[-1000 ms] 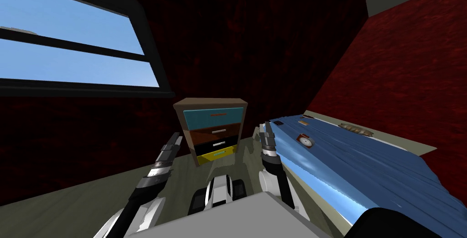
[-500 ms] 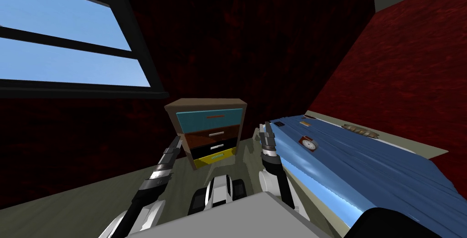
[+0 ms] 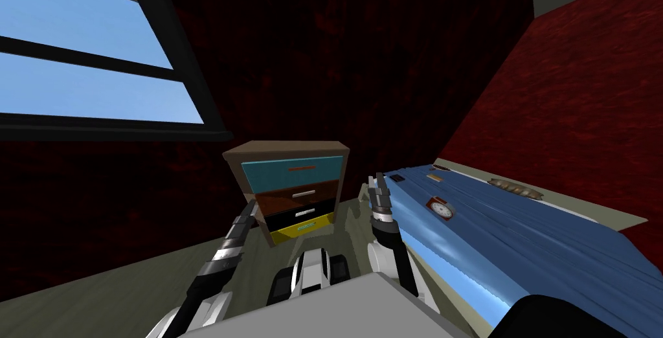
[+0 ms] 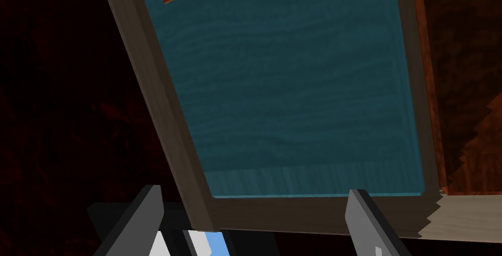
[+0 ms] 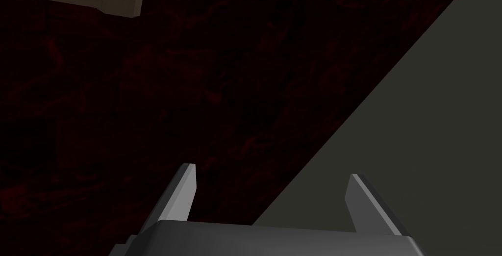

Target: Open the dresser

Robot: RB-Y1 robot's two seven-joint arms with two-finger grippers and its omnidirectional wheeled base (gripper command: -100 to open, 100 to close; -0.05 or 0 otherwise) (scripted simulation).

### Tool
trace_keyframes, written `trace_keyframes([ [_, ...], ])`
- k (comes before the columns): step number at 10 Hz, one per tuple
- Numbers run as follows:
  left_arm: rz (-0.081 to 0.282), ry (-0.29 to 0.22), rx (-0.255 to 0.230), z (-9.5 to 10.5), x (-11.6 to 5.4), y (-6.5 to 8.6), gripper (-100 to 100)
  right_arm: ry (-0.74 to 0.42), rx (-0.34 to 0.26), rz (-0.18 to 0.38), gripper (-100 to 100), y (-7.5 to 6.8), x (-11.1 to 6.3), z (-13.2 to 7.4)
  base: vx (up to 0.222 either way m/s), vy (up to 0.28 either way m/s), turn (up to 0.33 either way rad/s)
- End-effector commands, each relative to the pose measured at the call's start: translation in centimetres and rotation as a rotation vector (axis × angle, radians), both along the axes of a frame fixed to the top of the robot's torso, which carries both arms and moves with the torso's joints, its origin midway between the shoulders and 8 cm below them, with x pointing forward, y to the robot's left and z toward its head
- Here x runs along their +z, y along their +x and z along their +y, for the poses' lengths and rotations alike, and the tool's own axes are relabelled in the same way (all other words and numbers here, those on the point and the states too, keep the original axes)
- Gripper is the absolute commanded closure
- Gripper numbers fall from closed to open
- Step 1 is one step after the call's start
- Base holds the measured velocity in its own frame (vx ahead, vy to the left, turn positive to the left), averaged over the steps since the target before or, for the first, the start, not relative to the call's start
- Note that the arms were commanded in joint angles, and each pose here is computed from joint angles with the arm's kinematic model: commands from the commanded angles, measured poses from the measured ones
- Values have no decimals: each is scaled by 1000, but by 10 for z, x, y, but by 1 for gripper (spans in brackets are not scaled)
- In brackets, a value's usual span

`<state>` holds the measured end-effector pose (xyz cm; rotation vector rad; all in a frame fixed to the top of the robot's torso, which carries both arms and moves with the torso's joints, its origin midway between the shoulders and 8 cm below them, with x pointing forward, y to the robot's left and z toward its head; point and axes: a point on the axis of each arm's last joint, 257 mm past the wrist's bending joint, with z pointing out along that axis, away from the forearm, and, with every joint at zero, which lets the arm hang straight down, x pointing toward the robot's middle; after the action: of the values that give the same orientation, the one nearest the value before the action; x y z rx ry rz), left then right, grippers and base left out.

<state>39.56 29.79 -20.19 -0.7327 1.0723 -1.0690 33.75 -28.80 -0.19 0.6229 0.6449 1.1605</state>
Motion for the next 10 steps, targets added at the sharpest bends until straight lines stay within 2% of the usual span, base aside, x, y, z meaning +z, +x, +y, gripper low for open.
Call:
trace_keyframes([
  [1,31,5,8,5,-23,1,-100,0,0,0,0,0,0,0,75,-48,3],
  [3,46,7,12,8,-33,0,-100,0,0,0,0,0,0,0,70,-35,2],
  [8,106,8,30,17,-74,-6,-100,0,0,0,0,0,0,0,64,-45,2],
  [10,123,7,35,19,-85,-8,-100,0,0,0,0,0,0,0,75,-55,3],
])
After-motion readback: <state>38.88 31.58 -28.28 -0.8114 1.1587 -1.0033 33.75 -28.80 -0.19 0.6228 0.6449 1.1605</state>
